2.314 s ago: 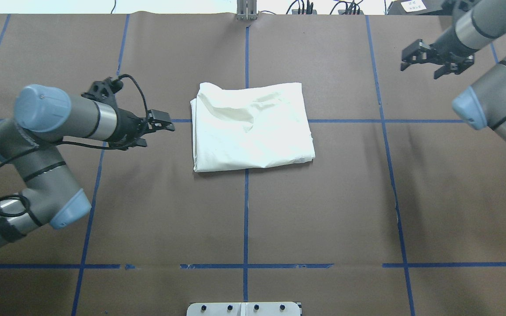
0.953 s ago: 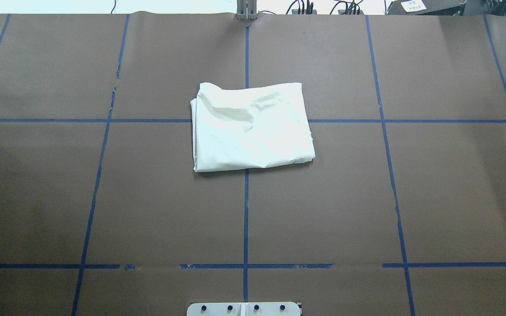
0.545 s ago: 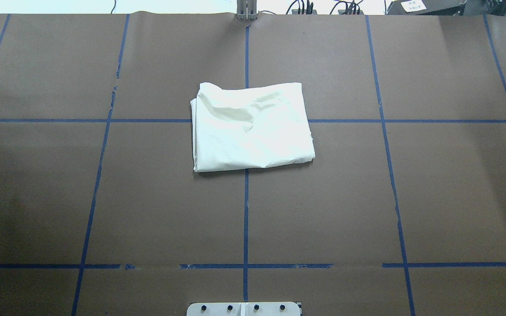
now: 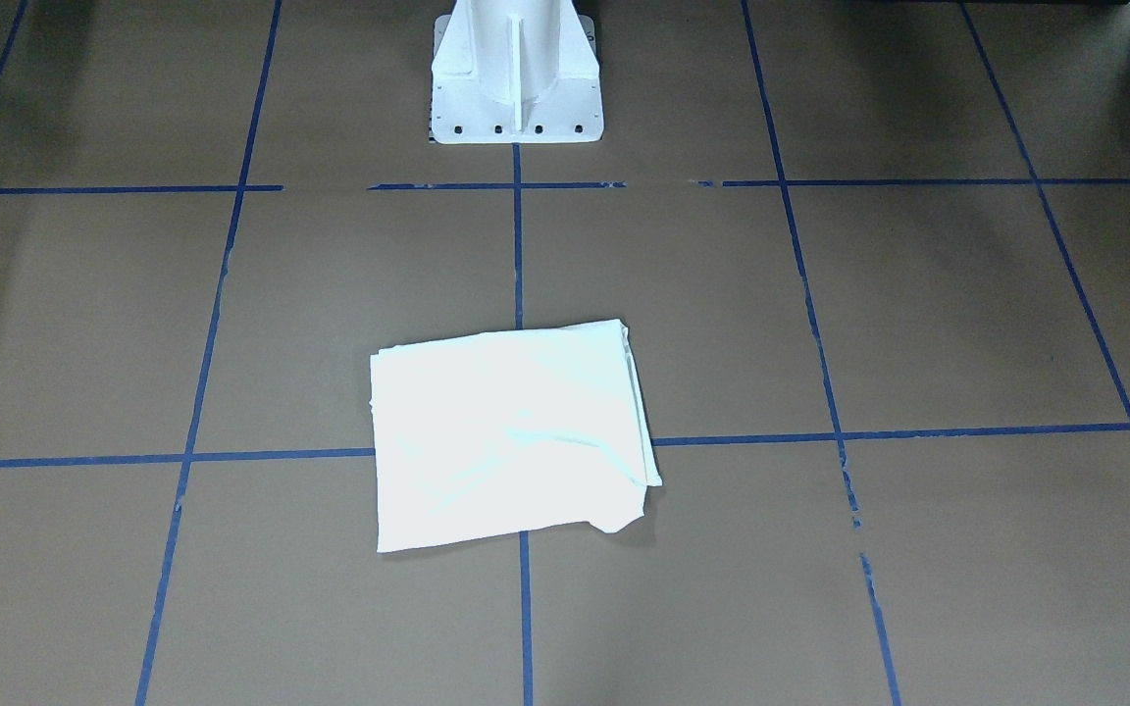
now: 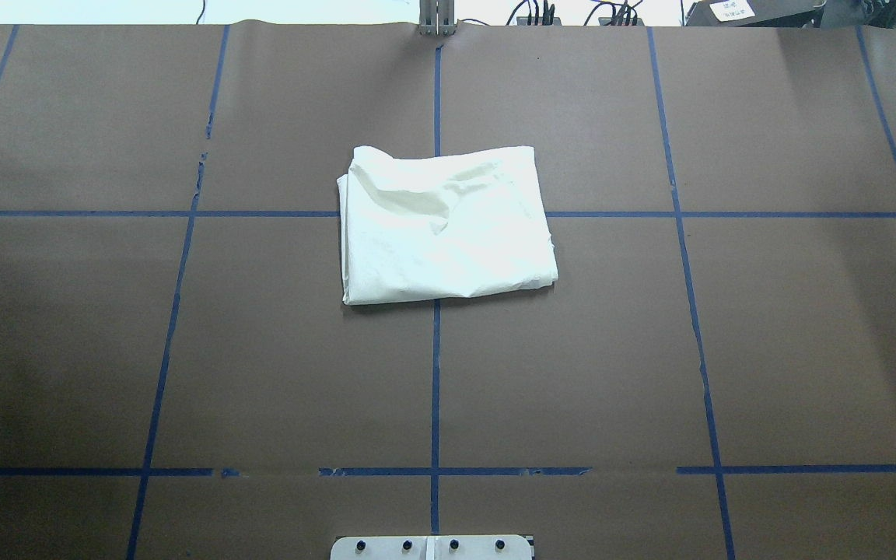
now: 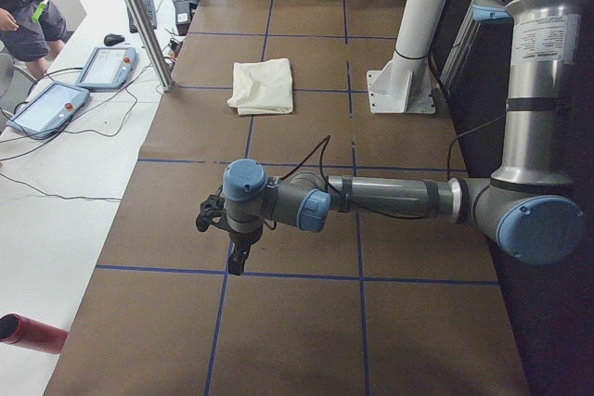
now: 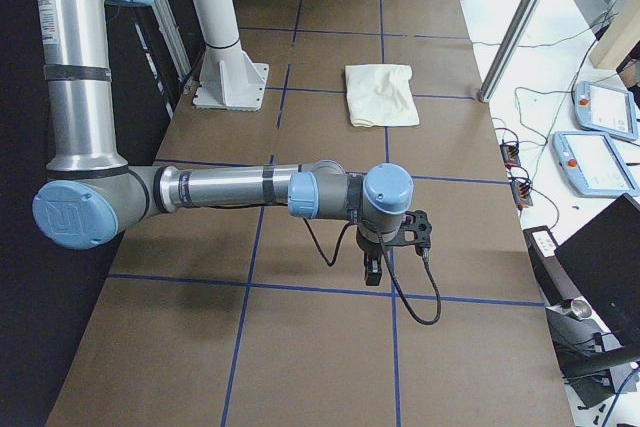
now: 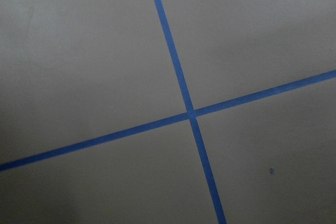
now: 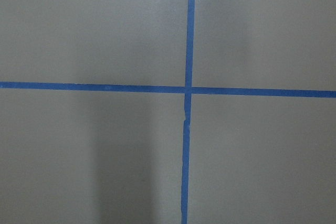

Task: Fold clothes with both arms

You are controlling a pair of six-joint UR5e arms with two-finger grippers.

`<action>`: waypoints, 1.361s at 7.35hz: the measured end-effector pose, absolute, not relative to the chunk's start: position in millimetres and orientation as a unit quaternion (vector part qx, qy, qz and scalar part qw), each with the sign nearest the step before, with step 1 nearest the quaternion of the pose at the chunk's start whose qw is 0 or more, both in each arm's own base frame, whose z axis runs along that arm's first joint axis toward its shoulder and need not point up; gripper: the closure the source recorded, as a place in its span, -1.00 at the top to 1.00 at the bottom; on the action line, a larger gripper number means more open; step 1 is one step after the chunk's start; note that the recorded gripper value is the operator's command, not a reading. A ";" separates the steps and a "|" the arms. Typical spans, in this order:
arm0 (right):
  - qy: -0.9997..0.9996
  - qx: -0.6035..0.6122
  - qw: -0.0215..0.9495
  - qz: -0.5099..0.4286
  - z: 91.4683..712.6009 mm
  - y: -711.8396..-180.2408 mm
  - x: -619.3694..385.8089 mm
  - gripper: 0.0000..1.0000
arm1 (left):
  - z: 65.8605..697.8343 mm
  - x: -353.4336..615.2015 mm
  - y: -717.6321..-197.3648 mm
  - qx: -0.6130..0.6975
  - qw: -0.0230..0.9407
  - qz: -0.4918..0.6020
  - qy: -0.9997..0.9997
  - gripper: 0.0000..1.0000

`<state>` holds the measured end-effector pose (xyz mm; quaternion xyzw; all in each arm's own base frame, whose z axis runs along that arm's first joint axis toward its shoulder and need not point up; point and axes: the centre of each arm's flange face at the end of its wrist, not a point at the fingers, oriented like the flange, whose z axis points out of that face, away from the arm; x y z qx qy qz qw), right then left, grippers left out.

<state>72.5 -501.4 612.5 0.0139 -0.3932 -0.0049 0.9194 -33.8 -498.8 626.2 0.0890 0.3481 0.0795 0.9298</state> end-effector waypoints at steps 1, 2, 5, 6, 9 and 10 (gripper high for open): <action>-0.394 0.017 0.919 -0.003 609.6 -500.1 74.9 1.00 | 623.5 -34.3 -495.4 0.079 0.931 0.076 0.348 0.99; -0.394 0.019 0.919 0.000 609.0 -497.9 79.0 1.00 | 623.4 -34.6 -493.2 0.074 0.931 0.074 0.349 0.99; -0.391 0.005 0.920 0.011 634.1 -480.0 87.3 1.00 | 624.1 -34.9 -491.5 0.073 0.932 0.074 0.348 0.99; -0.390 -0.002 0.921 0.014 644.2 -473.8 87.1 1.00 | 624.5 -34.9 -491.3 0.074 0.932 0.074 0.348 0.99; -0.390 -0.006 0.921 0.019 652.1 -469.6 87.1 1.00 | 628.6 -35.0 -490.9 0.071 0.932 0.073 0.348 0.99; -0.390 -0.006 0.921 0.019 652.3 -469.5 87.1 1.00 | 629.6 -35.0 -490.8 0.070 0.932 0.073 0.348 0.99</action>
